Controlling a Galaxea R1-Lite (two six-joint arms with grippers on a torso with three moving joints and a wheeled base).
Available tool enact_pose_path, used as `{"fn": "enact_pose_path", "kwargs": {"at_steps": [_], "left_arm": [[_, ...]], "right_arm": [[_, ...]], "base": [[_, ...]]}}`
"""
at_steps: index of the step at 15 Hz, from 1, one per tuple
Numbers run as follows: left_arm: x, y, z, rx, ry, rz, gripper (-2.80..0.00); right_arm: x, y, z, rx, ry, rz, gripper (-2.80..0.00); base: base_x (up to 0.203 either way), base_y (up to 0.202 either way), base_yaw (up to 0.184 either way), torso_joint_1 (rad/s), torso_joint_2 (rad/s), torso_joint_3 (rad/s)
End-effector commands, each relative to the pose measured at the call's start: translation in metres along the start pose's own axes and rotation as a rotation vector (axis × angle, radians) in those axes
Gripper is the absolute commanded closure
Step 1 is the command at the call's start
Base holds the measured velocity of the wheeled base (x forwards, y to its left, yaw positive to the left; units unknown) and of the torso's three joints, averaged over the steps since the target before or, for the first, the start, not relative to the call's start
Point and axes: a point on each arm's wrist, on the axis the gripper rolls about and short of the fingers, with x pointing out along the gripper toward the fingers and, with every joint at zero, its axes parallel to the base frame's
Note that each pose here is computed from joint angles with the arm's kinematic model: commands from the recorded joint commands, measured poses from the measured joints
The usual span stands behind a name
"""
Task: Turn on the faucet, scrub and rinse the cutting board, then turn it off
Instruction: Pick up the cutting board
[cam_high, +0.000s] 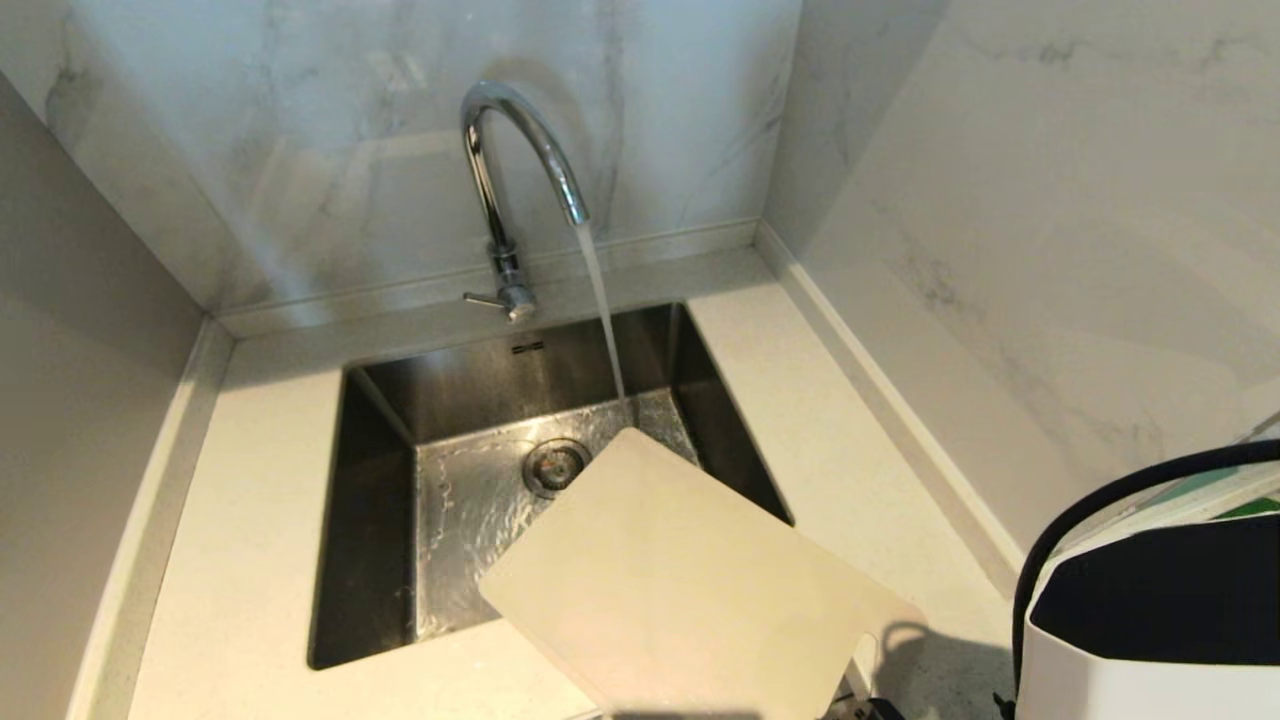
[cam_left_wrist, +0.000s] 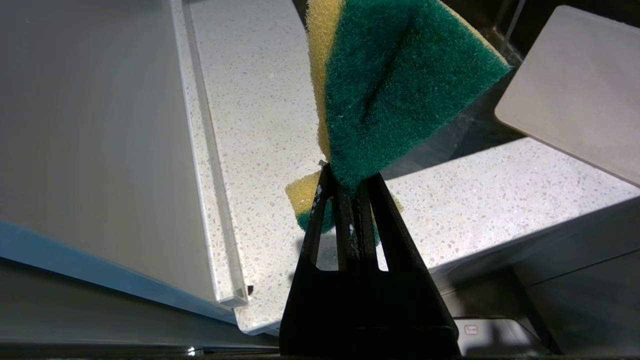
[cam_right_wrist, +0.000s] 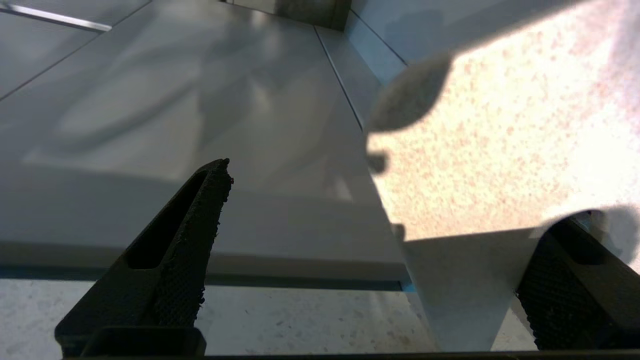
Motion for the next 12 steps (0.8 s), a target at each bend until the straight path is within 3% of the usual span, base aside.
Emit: {"fn": "enact_pose_path", "kwargs": {"at_steps": [1,4,8,12], "left_arm": [[0.000,0.000,0.000,0.001,0.001,0.000,0.00],[0.000,0.000,0.000,0.002,0.001,-0.001,0.00],[0.000,0.000,-0.001,0.001,0.011,0.002,0.00],[0.000,0.000,-0.001,0.001,0.010,0.002,0.00]], "right_arm": [[0.000,0.007,0.000,-0.016,0.001,0.026,-2.80],[0.001,0.012,-0.001,0.018,0.004,0.040,-2.80],[0.011,0.015,0.002,0.039,-0.007,-0.021,-2.80],[0.013,0.018,0.001,0.064,-0.011,-0.026,-2.80]], "base": [[0.000,0.000,0.000,0.000,0.00,0.000],[0.000,0.000,0.000,0.000,0.00,0.000],[0.000,0.000,0.000,0.000,0.00,0.000],[0.000,0.000,0.000,0.000,0.00,0.000]]}}
